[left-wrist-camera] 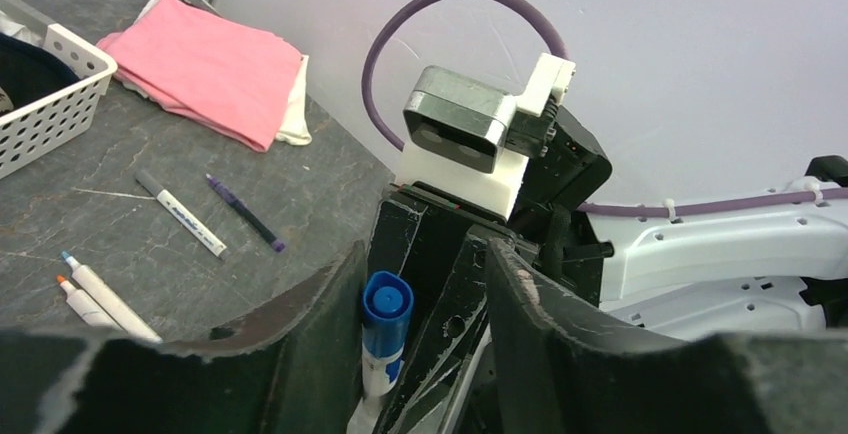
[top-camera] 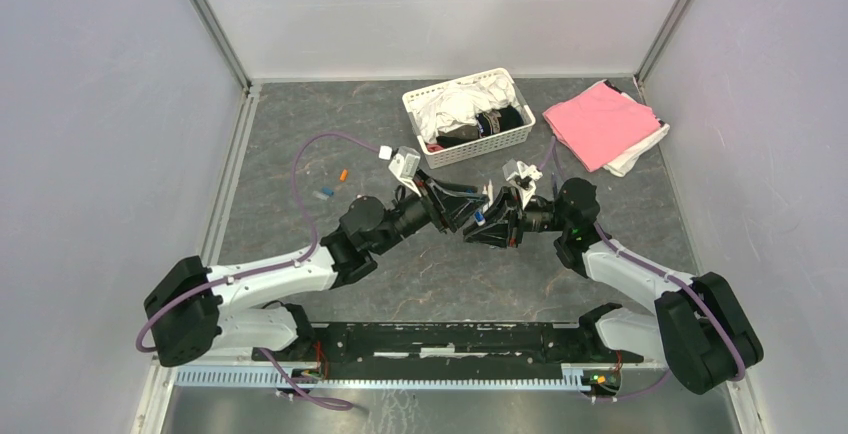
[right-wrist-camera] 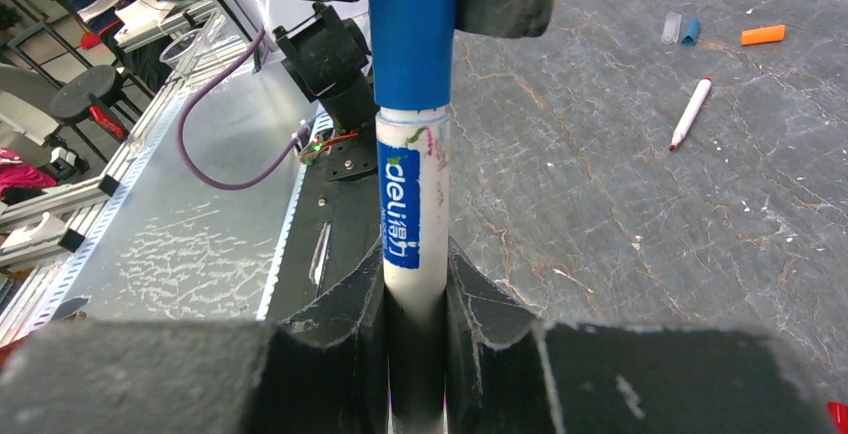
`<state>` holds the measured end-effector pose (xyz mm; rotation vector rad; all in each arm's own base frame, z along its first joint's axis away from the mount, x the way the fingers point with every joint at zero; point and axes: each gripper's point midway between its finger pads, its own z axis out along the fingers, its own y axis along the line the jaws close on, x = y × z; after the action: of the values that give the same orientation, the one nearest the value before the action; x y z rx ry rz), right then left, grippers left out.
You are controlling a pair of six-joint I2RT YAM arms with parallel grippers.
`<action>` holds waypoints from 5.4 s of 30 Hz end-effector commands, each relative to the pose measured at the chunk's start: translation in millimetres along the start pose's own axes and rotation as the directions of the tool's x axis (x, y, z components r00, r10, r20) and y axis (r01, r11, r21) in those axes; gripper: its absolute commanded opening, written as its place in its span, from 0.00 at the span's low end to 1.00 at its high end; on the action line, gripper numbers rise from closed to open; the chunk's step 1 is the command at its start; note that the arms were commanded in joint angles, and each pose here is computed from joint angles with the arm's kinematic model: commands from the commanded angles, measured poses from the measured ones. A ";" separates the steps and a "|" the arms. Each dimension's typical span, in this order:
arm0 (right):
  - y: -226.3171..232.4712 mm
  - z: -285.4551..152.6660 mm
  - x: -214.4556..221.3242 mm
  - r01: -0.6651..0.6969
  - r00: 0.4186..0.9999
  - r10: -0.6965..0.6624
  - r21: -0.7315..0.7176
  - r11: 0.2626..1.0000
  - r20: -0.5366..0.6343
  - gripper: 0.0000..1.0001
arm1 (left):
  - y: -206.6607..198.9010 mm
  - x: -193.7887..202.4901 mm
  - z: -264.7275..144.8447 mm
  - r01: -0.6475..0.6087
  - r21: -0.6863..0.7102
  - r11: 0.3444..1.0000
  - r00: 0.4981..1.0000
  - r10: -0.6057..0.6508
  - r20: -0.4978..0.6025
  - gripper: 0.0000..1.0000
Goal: Insert the pens into the pen caps
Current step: Press the pen cap onto the pen, then place the pen at the center of the board.
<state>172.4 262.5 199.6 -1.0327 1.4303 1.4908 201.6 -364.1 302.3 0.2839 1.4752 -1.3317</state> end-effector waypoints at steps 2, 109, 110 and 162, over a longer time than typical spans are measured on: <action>3.3 2.1 -10.8 0.060 0.998 -0.060 -0.018 0.998 0.010 0.00 | -12.6 -17.8 10.0 -0.001 0.038 0.999 0.999 -0.001 0.040 0.39; -226.3 -216.2 13.6 0.038 0.981 0.176 0.975 0.217 -0.078 0.06 | 154.7 -89.0 -149.9 -0.172 -0.770 0.615 0.964 0.267 -0.002 1.00; -229.6 -224.9 17.5 0.036 0.977 0.198 0.980 0.194 -0.075 0.07 | 161.8 -93.1 -158.5 -0.177 -0.802 0.570 0.961 0.277 -0.015 1.00; -258.3 -219.1 55.3 -0.184 0.921 0.389 0.898 0.399 0.016 0.36 | 203.9 -46.2 -205.3 -0.146 -0.888 0.437 0.986 0.132 -0.097 1.00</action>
<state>387.8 51.0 39.8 -0.2089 2.3102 0.5690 260.3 -101.9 178.3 -0.2540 1.9380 -0.2108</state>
